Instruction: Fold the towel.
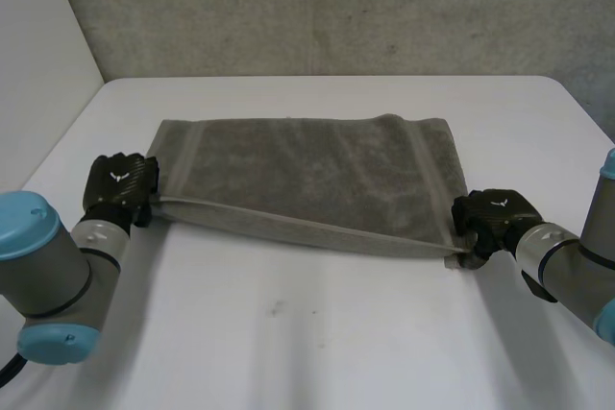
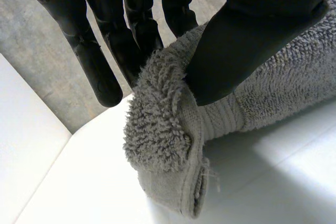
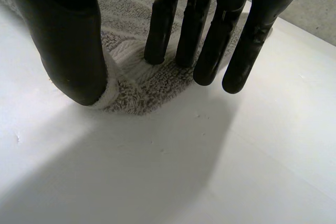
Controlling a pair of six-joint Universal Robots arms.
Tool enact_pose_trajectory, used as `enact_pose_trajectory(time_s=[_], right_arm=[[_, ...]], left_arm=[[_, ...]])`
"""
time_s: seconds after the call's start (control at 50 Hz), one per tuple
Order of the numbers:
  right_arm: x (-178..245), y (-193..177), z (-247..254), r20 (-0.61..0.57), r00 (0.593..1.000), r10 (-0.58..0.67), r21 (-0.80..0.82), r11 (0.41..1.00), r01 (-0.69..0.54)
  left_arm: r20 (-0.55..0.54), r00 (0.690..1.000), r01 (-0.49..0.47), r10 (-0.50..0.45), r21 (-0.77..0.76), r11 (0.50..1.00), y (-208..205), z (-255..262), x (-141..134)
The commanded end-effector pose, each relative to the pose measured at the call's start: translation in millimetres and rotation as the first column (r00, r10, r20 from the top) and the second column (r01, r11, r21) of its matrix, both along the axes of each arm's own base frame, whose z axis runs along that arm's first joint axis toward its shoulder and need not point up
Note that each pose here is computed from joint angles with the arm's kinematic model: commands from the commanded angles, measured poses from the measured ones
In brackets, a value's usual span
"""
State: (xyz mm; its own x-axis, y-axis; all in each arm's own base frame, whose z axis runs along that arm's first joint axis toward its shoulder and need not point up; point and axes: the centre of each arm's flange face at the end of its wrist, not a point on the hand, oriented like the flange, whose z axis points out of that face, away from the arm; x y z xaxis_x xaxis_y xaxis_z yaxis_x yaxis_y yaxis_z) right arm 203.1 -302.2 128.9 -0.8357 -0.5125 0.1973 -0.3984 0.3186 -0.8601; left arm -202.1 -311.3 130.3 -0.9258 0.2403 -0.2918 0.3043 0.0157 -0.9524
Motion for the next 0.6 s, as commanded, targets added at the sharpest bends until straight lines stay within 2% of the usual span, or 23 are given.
enact_pose_trajectory(time_s=[0.02, 0.2, 0.44, 0.6], right_arm=[[0, 0, 0, 0.007, 1.000, 0.000, -0.002, 1.000, 0.000], [-6, -11, 14, 0.053, 0.998, -0.038, -0.083, 0.996, 0.043], [-3, -9, -4, 0.071, 0.996, -0.049, -0.001, 0.999, 0.049], [-6, -14, 3, 0.114, 0.990, -0.082, 0.007, 0.997, 0.082]], left_arm=[[0.000, 1.000, -0.005, 0.005, -0.002, 1.000, -1, 1, 2], [0.002, 1.000, -0.004, 0.004, -0.001, 1.000, 0, 1, 2], [0.001, 1.000, -0.004, 0.005, -0.005, 1.000, 0, 2, 2], [0.000, 1.000, -0.006, 0.006, -0.003, 1.000, 0, 2, 2]])
